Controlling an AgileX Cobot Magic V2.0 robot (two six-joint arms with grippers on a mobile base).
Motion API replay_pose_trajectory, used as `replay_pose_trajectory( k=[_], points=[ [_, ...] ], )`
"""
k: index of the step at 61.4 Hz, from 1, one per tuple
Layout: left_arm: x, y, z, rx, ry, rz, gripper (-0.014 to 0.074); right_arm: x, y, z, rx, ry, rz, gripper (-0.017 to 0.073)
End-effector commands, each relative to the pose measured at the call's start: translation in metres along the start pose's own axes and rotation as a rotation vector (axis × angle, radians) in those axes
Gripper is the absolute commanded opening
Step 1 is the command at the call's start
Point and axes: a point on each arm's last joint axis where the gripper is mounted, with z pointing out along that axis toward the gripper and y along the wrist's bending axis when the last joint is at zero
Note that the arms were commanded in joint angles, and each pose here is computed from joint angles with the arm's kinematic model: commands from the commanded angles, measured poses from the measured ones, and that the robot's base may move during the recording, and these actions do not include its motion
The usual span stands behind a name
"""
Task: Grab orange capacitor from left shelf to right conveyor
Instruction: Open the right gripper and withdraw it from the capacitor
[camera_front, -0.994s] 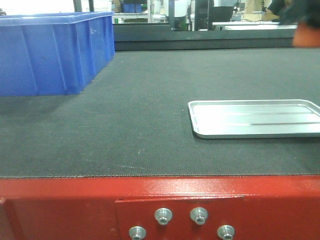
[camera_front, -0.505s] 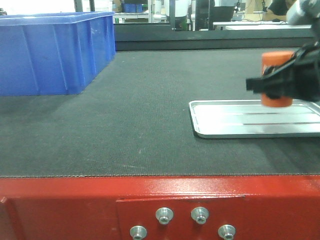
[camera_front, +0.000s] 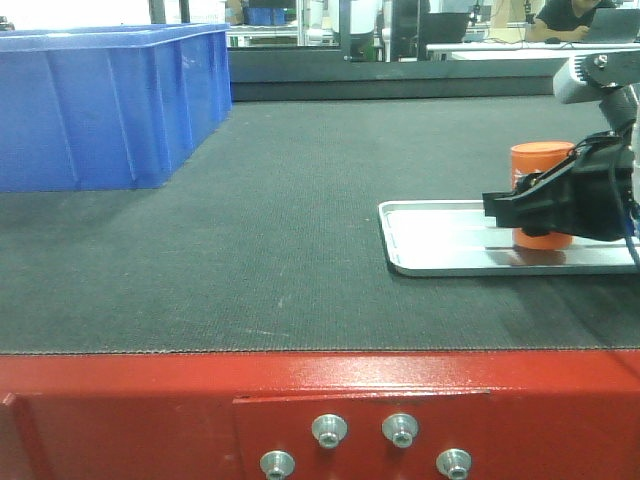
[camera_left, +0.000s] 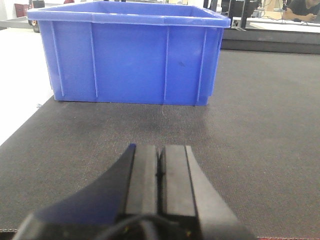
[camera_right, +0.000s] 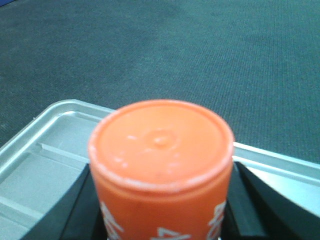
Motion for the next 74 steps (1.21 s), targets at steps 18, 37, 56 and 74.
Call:
replay_pose_trajectory(
  k=[18, 37, 56, 74],
  points=[
    [-0.01, 0.0, -0.001, -0.001, -0.102, -0.003, -0.0127, -0.03, 0.001, -0.009, -0.005, -0.14, -0.024, 0.0626],
    [-0.01, 0.0, -0.001, -0.001, -0.102, -0.003, -0.0127, -0.091, 0.004, -0.064, 0.037, -0.163, -0.01, 0.0624],
    [-0.01, 0.0, -0.001, -0.001, -0.102, -0.003, -0.0127, -0.134, 0.011, -0.163, 0.106, -0.191, 0.07, 0.0585],
    [-0.01, 0.0, -0.001, -0.001, -0.102, -0.003, -0.0127, -0.128, 0.014, -0.234, 0.174, -0.138, 0.082, 0.0144]
  ],
)
